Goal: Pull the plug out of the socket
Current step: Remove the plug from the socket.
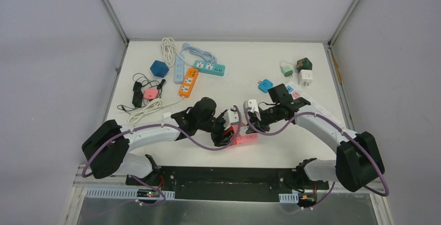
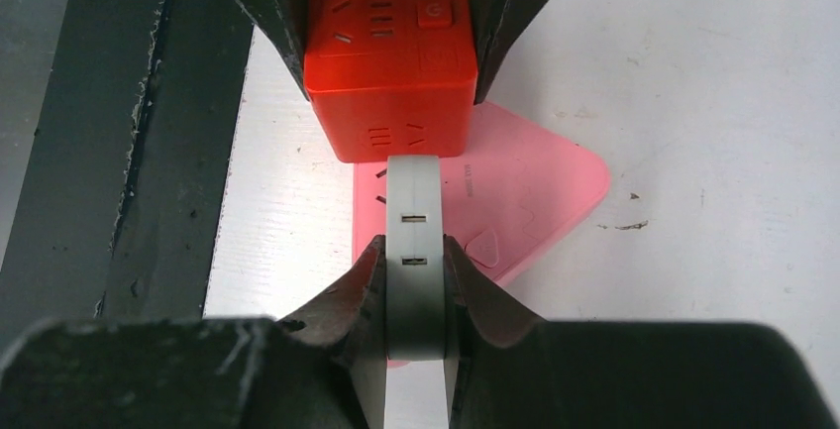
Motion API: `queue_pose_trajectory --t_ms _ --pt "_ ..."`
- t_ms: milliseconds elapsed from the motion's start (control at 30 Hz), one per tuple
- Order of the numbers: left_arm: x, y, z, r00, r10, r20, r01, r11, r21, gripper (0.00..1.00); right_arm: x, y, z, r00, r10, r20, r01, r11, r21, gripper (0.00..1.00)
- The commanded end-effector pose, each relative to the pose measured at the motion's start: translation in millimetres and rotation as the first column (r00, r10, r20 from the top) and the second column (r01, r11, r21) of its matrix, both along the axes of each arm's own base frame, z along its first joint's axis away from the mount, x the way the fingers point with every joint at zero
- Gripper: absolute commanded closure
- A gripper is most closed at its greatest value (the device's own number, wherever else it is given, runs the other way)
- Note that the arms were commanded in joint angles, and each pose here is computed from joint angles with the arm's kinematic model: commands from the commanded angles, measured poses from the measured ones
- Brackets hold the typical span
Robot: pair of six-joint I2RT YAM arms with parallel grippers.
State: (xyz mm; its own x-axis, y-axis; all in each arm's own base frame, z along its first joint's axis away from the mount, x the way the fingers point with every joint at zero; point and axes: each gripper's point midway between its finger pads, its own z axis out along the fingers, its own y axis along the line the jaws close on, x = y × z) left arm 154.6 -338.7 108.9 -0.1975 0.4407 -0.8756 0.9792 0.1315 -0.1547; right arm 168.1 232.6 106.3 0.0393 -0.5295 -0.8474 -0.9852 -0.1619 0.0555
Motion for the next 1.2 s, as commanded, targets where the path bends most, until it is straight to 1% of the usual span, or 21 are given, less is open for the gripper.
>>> queue_pose_trajectory --t_ms 0,33,133,233,333,367,467,567,633,733,833,900,1033,1100,1167 --pt "-6.3 4.6 -5.9 0.999 0.011 -0.044 -0.01 1.0 0.019 1.0 2.8 12.3 25.3 1.0 0.013 0.006 -0.014 0.994 0.112 1.0" --pt "-6.6 4.1 -5.9 0.999 0.008 -0.046 -0.007 1.0 0.018 1.0 12.0 12.9 28.1 0.999 -0.029 -0.031 0.033 0.991 0.131 1.0" --pt "-8.1 3.1 -6.0 0.999 0.0 -0.051 0.001 1.0 0.014 1.0 39.2 6.7 29.1 0.995 -0.1 -0.004 0.099 0.982 0.158 1.0" --pt "-7.7 2.7 -5.8 0.999 -0.001 -0.05 0.002 1.0 0.013 1.0 43.4 2.6 26.5 0.993 -0.119 -0.003 0.118 0.98 0.158 1.0" --pt "-7.3 2.5 -6.1 0.999 -0.001 -0.049 0.002 1.0 0.013 1.0 24.5 2.8 25.0 0.994 -0.097 -0.056 0.103 0.987 0.125 1.0" --pt "-7.5 2.2 -6.3 0.999 -0.004 -0.047 0.004 1.0 0.013 1.0 18.3 3.6 24.5 0.998 -0.056 -0.02 0.059 0.991 0.121 1.0" --pt "-6.9 2.1 -6.7 0.999 -0.002 -0.046 0.003 1.0 0.013 1.0 -7.3 8.1 25.2 0.998 0.065 0.011 -0.066 0.991 0.116 1.0" --pt "-7.1 1.9 -7.5 0.999 -0.002 -0.048 0.002 1.0 0.014 1.0 -15.2 10.2 25.8 0.995 0.101 0.004 -0.101 0.988 0.115 1.0" --pt "-7.2 1.8 -8.1 0.999 -0.003 -0.05 0.003 1.0 0.013 1.0 -4.2 13.0 25.7 0.998 0.056 -0.005 -0.055 0.992 0.112 1.0" --pt "-7.7 0.4 -8.6 0.998 -0.008 -0.055 0.008 1.0 0.011 1.0 22.6 12.0 29.5 0.993 -0.07 -0.092 0.082 0.988 0.128 1.0" --pt "-8.3 0.1 -8.9 0.998 -0.011 -0.058 0.012 1.0 0.011 1.0 30.9 3.2 24.9 0.985 -0.111 -0.13 0.126 0.986 0.109 1.0" --pt "-8.4 0.4 -9.3 0.998 -0.011 -0.058 0.011 1.0 0.012 1.0 24.7 1.0 23.0 0.991 -0.088 -0.106 0.1 0.989 0.112 1.0" --pt "-8.2 1.0 -9.5 0.998 -0.008 -0.055 0.008 1.0 0.012 1.0 -8.9 8.3 23.9 0.997 0.068 0.029 -0.071 0.989 0.128 1.0" --pt "-7.7 0.4 -9.8 0.998 -0.008 -0.057 0.009 1.0 0.012 1.0 -21.7 12.2 24.1 0.99 0.133 0.044 -0.138 0.982 0.13 1.0" --pt "-7.7 0.2 -10.6 0.998 -0.008 -0.061 0.009 1.0 0.015 1.0 -24.4 13.6 23.0 0.989 0.146 0.028 -0.149 0.982 0.12 1.0"
